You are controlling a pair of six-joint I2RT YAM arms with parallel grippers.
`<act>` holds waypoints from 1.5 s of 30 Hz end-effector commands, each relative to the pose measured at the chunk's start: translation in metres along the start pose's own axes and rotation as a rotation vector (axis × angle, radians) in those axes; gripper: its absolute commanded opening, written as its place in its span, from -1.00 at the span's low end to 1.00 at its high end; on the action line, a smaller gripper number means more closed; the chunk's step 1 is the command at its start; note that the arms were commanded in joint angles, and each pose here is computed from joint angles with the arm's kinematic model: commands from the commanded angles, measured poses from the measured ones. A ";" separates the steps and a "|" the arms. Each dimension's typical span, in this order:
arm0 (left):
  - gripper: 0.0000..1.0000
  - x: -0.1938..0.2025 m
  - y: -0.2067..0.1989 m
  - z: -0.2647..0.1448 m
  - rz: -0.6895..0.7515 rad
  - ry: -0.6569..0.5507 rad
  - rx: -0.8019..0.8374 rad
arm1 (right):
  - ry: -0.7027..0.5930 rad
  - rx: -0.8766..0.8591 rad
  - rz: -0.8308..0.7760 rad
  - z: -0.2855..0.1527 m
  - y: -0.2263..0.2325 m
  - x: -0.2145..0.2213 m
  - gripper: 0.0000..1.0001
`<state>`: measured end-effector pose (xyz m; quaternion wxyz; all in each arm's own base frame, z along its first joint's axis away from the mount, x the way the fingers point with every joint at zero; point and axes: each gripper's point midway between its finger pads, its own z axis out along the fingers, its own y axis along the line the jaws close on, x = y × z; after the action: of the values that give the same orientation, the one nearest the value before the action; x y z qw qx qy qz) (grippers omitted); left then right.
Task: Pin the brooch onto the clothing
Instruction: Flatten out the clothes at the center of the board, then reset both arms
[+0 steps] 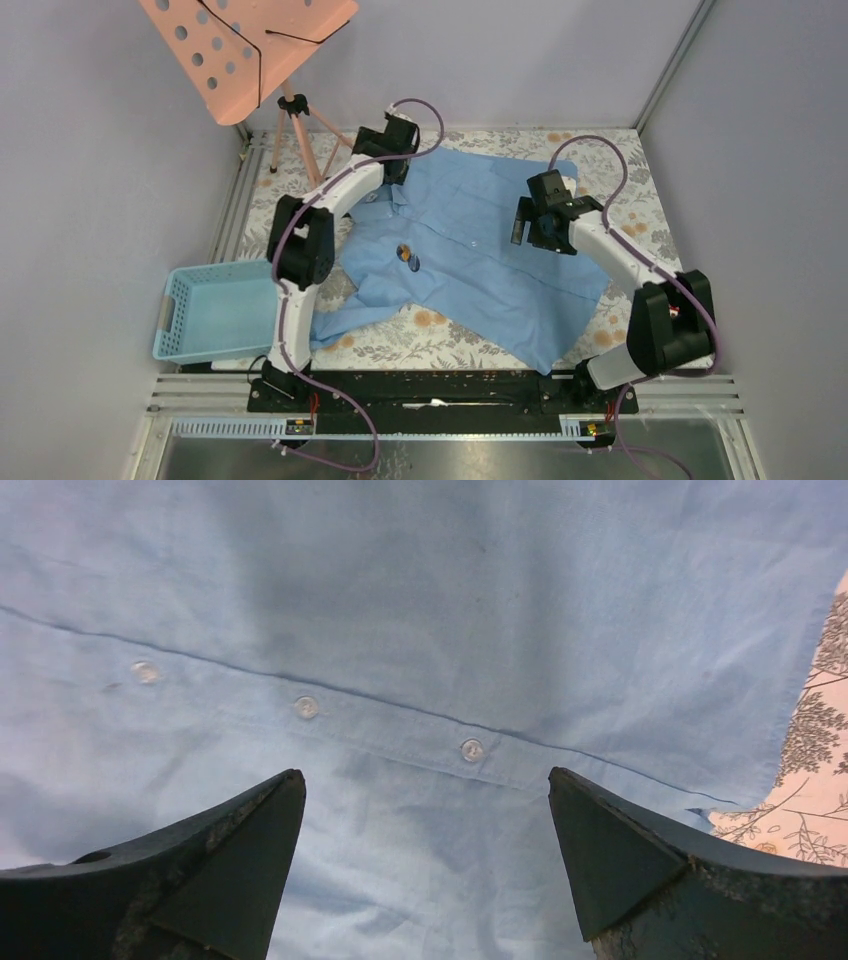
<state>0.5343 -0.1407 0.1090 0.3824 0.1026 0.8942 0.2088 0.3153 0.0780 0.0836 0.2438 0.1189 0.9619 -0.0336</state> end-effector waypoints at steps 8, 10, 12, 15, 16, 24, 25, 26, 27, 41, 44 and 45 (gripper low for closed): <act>0.93 0.003 0.021 -0.148 -0.333 -0.137 0.177 | -0.134 -0.130 0.007 -0.057 -0.008 -0.002 0.97; 0.93 0.044 0.009 -0.158 -0.392 -0.074 0.223 | -0.149 -0.133 0.008 -0.062 -0.012 0.000 0.97; 0.93 0.074 0.001 -0.173 -0.435 -0.038 0.274 | -0.166 -0.131 0.006 -0.069 -0.017 0.000 0.97; 0.93 0.119 -0.014 -0.194 -0.480 0.022 0.346 | -0.193 -0.111 0.004 -0.078 -0.026 0.001 0.97; 0.93 0.133 -0.021 -0.200 -0.490 0.041 0.370 | -0.203 -0.107 0.006 -0.081 -0.029 0.001 0.97; 0.93 0.239 -0.050 -0.215 -0.521 0.209 0.398 | -0.233 -0.120 0.033 -0.090 -0.038 0.011 0.97; 0.93 0.248 -0.050 -0.213 -0.531 0.221 0.389 | -0.233 -0.124 0.036 -0.090 -0.038 0.013 0.97; 0.93 0.256 -0.050 -0.212 -0.539 0.227 0.387 | -0.233 -0.126 0.039 -0.090 -0.039 0.015 0.97; 0.93 0.263 -0.052 -0.210 -0.547 0.236 0.393 | -0.237 -0.131 0.045 -0.091 -0.039 0.016 0.97; 0.92 0.327 -0.072 -0.213 -0.520 0.322 0.351 | -0.262 -0.133 0.065 -0.096 -0.049 0.028 0.97; 0.94 0.332 -0.075 -0.217 -0.477 0.324 0.296 | -0.274 -0.134 0.068 -0.097 -0.051 0.028 0.97; 0.95 0.333 -0.075 -0.220 -0.463 0.315 0.281 | -0.278 -0.137 0.067 -0.097 -0.051 0.028 0.97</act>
<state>0.1694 -0.1519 0.0138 0.2972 -0.0683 0.9523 -0.0123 0.2357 0.0537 0.1531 0.3723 0.1162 0.9202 0.0338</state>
